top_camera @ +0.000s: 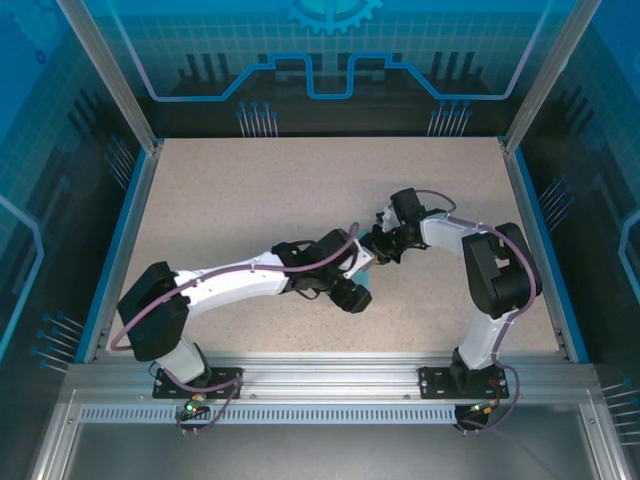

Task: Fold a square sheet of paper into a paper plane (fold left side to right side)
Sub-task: Fold the triangle a second time at the center of the table.

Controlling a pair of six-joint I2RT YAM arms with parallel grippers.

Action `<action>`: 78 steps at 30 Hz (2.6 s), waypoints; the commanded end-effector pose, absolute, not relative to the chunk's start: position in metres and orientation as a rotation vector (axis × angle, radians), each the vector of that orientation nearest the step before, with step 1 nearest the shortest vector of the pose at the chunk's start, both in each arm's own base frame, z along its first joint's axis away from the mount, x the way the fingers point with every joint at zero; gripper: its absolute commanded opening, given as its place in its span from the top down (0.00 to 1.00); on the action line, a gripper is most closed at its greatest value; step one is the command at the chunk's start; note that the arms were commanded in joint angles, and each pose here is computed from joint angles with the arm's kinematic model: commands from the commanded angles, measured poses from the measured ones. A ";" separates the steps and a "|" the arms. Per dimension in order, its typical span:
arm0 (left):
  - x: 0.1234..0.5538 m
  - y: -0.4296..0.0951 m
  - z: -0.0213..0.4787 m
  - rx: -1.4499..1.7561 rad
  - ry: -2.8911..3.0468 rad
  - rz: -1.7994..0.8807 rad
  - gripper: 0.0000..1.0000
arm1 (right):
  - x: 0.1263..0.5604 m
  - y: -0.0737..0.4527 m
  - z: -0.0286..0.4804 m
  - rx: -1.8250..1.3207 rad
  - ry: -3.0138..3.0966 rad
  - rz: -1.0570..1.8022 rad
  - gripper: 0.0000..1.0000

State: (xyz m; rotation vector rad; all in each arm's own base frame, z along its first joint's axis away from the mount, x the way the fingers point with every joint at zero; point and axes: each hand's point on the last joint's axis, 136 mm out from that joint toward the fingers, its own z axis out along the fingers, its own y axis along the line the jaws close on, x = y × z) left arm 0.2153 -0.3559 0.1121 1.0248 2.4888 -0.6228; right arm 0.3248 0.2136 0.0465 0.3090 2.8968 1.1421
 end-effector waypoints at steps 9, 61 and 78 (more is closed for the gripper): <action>0.219 -0.365 0.071 1.145 2.546 -0.204 0.17 | 0.324 0.211 0.048 0.334 2.936 1.164 0.79; 0.239 -0.367 0.078 0.839 2.696 -0.706 0.95 | 0.330 0.161 0.102 0.258 2.697 0.877 0.54; 0.253 -0.346 0.067 0.598 2.802 -0.917 0.93 | 0.230 0.192 0.050 0.164 2.762 0.951 1.00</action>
